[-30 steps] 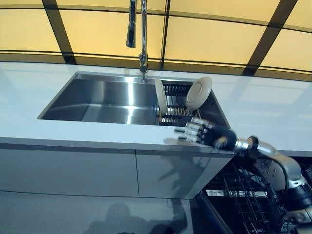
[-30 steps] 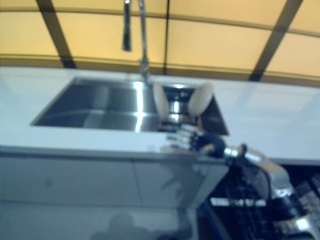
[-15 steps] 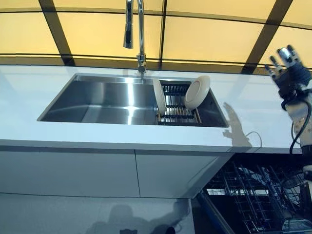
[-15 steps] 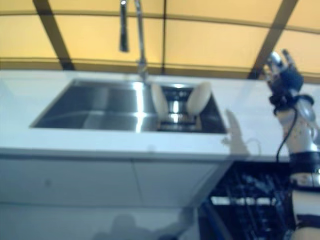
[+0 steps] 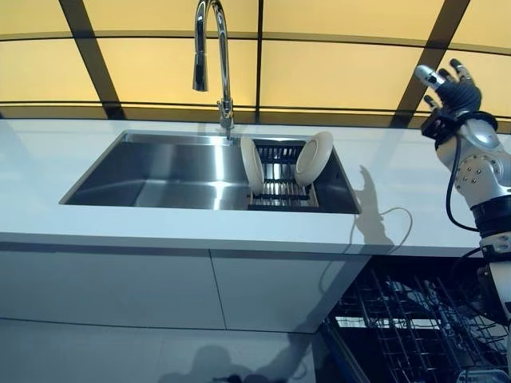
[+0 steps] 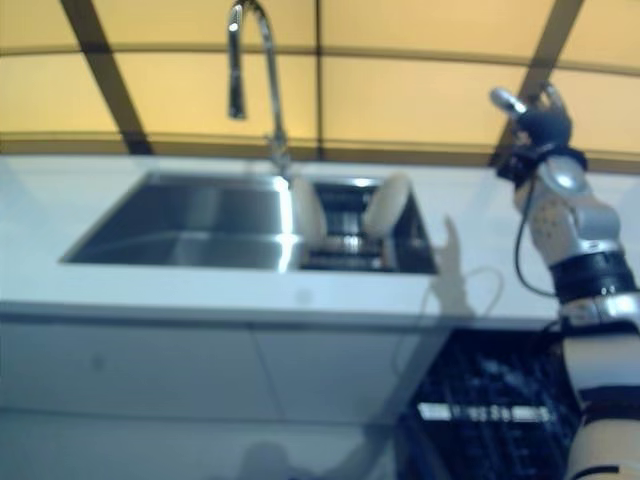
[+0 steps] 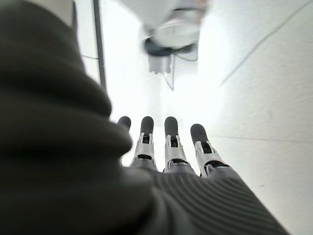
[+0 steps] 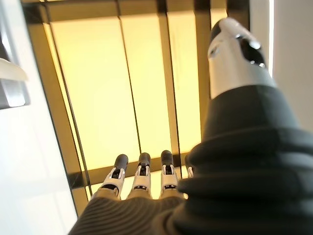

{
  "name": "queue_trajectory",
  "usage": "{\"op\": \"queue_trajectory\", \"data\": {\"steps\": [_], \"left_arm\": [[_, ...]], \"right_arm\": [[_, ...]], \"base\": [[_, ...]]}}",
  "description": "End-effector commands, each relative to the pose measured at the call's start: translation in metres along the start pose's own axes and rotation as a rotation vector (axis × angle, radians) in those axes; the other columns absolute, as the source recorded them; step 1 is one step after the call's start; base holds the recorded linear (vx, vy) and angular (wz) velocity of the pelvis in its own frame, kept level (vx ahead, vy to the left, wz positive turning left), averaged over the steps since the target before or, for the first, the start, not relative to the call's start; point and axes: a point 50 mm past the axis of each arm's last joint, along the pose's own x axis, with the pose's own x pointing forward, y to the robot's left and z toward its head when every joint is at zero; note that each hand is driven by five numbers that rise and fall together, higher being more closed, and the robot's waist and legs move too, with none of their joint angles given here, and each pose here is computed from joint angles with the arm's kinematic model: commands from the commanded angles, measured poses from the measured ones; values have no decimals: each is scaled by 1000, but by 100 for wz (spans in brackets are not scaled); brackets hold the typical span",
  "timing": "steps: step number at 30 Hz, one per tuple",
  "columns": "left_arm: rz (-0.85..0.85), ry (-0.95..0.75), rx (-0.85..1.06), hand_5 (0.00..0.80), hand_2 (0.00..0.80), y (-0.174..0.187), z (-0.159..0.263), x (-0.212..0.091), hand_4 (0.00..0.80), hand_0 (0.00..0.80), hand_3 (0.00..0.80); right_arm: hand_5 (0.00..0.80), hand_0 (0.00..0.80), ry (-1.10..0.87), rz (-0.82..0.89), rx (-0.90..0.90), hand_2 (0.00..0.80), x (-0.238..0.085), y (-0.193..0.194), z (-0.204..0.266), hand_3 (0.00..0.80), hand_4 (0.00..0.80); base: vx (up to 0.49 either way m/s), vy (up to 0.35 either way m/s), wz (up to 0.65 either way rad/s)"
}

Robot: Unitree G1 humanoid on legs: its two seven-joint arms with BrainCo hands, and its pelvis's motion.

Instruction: Take plates into dishwasher

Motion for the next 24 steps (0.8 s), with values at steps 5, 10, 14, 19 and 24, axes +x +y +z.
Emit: {"op": "queue_trajectory", "data": {"steps": [5, 10, 14, 19, 24], "left_arm": [[49, -16, 20, 0, 0, 19, 10, -1, 0, 0, 0], [54, -35, -7, 0, 0, 24, 6, -3, 0, 0, 0], [43, -50, -23, 0, 0, 23, 16, -2, 0, 0, 0], [-12, -42, 35, 0, 0, 5, 5, -1, 0, 0, 0], [-11, -6, 62, 0, 0, 6, -10, -1, 0, 0, 0]], "right_arm": [[0, 0, -10, 58, -30, 0, 4, -14, 26, 0, 0], [0, 0, 9, 70, -103, 0, 3, -7, 14, 0, 0], [0, 0, 28, 63, -189, 0, 4, -6, 17, 0, 0], [0, 0, 57, 40, -254, 0, 8, -17, 14, 0, 0], [0, 0, 76, 14, -304, 0, 8, -14, 14, 0, 0]], "base": [[140, 62, 6], [47, -17, 13], [78, -137, 14], [117, -54, 8], [98, -15, -1]]}}
